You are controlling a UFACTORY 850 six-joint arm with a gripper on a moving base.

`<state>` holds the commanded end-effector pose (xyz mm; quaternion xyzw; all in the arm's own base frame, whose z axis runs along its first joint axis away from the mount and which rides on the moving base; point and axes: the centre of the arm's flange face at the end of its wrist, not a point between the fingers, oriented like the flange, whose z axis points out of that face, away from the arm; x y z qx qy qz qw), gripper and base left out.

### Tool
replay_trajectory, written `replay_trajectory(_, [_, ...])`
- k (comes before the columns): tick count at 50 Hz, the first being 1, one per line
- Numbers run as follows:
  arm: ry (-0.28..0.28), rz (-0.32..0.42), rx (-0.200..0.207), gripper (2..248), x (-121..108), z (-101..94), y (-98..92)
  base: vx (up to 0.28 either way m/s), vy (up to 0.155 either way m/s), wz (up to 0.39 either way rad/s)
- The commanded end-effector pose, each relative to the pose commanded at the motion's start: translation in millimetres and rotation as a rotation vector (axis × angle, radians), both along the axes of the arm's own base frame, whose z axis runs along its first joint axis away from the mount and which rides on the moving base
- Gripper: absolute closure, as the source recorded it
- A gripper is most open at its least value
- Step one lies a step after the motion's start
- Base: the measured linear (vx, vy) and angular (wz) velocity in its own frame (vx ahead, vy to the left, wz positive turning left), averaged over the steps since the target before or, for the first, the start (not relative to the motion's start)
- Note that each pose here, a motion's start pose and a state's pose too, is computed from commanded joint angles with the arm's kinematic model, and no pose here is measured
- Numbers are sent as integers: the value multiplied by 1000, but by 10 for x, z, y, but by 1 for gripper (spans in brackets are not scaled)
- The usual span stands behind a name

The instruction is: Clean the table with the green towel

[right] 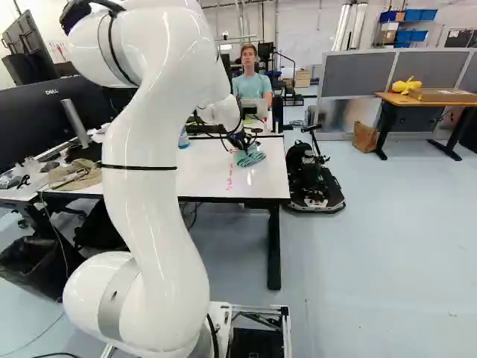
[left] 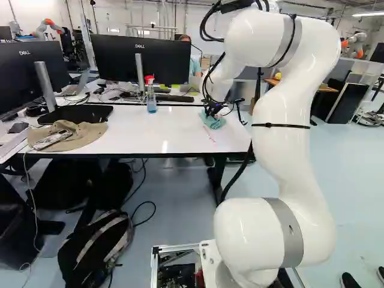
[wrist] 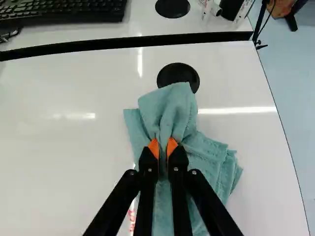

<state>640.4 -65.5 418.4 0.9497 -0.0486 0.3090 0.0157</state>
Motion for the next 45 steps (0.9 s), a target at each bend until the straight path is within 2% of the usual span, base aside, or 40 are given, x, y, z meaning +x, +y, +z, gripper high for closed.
replay_trajectory(11, [14, -12, 1, 212, -186, 14, -53, 0, 0, 0])
replay_trajectory(25, [23, -47, 3, 212, -351, 24, -251, 0, 0, 0])
replay_trajectory(45, [14, -101, 2, 212, -279, 14, -603, 0, 0, 0])
